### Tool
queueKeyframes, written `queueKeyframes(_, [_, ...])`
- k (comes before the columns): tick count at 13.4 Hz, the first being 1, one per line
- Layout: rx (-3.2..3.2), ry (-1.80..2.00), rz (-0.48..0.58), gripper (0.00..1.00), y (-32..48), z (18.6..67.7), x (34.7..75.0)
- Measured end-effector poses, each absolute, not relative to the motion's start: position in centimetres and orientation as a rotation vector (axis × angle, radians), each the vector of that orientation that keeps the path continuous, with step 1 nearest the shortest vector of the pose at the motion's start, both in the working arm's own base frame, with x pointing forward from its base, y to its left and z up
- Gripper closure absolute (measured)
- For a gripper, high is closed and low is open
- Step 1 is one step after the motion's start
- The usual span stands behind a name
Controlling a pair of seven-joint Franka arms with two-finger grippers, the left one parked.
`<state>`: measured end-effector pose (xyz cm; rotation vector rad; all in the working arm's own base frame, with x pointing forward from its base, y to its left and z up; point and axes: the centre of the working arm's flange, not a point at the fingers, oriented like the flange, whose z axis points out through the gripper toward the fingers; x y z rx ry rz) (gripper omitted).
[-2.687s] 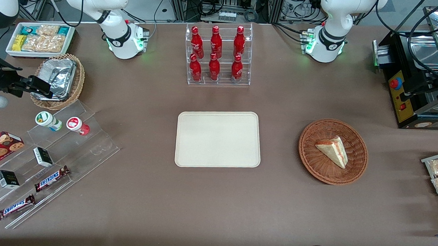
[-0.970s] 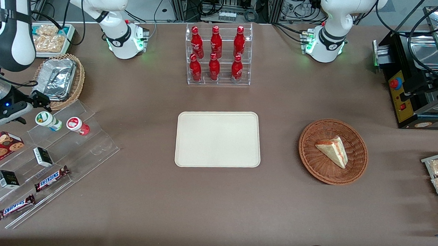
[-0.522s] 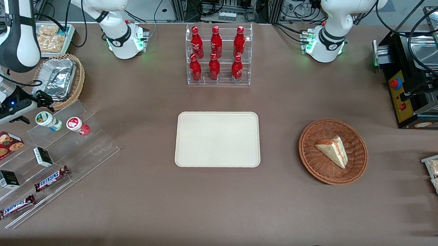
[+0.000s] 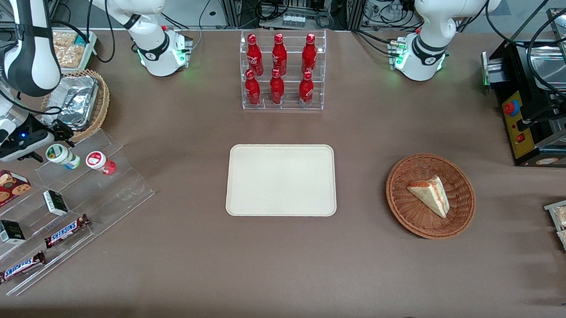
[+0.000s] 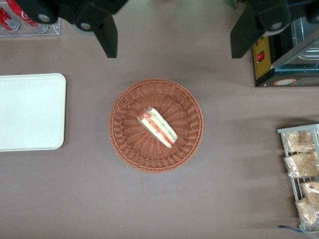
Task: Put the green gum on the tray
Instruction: 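Close the right gripper around the green gum bottle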
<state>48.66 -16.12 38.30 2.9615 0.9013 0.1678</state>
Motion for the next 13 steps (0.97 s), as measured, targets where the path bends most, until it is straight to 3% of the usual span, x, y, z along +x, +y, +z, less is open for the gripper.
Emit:
queueKeyframes(2, [2.96,0.904,0.168,0.05,-16.1,38.2,48.7])
queueKeyframes(5, [2.956,0.915,0.168,0.39,-16.0,38.2,48.8])
queueKeyframes(9, [2.96,0.923,0.158,0.41,-16.0,39.4,49.4])
queueKeyframes(13, [2.998,0.956,0.116,0.41,-15.2,45.6,51.5])
